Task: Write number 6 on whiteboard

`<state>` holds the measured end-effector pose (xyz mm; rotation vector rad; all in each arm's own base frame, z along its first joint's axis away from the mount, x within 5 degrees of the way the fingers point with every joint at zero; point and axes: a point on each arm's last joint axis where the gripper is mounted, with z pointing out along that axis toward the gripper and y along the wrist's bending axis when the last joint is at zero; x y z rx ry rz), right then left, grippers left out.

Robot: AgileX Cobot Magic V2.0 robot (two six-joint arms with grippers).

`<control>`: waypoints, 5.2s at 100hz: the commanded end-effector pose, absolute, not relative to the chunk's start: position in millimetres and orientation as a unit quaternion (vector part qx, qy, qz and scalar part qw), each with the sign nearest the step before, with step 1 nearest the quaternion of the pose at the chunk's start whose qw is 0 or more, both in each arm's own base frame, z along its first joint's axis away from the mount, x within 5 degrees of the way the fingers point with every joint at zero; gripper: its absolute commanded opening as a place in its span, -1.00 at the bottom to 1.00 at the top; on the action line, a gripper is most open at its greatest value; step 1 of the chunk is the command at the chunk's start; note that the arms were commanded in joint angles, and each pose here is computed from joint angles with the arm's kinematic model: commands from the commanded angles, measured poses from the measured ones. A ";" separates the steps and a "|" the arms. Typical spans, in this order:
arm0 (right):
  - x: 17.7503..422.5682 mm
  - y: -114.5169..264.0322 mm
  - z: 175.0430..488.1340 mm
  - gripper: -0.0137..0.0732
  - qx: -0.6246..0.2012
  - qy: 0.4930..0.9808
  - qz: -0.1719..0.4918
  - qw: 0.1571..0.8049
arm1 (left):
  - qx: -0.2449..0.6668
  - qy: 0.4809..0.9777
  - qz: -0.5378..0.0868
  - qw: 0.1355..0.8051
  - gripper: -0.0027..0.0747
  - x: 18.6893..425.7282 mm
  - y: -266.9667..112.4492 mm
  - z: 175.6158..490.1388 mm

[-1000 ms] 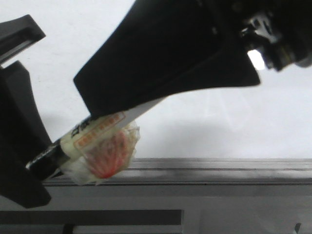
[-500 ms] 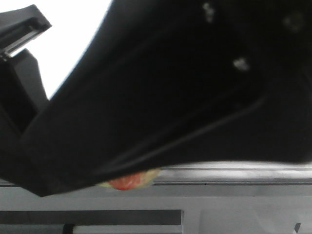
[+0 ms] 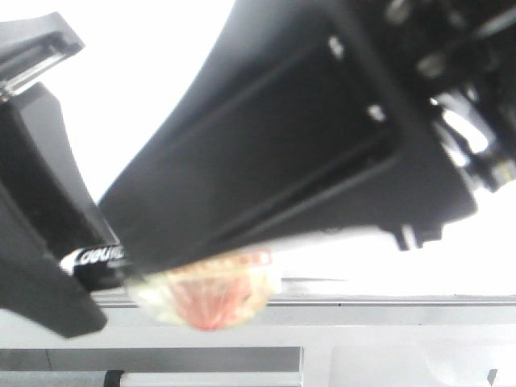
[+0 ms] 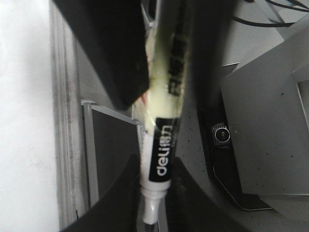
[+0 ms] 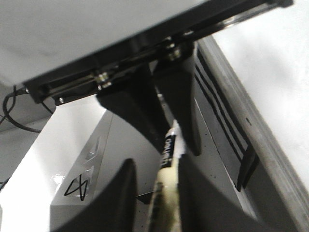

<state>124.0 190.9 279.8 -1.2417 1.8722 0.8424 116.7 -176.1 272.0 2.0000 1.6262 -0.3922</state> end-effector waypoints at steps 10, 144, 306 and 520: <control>116.3 193.4 287.7 -0.85 -0.495 0.714 0.358 0.343 | 0.703 0.604 -0.151 0.344 -0.98 123.3 -182.7 295.3; 123.2 166.2 326.7 -0.85 -0.448 0.675 0.271 0.519 | 0.706 0.601 -0.144 0.345 -0.98 124.1 -182.2 295.0; 139.7 133.6 314.3 0.08 -0.479 0.713 0.214 0.466 | 0.691 0.591 -0.133 0.395 -0.98 130.3 -185.6 301.4; 116.6 112.4 336.6 -0.82 -0.441 0.708 0.205 0.513 | 0.489 0.607 -0.263 0.568 0.12 80.6 -126.6 374.0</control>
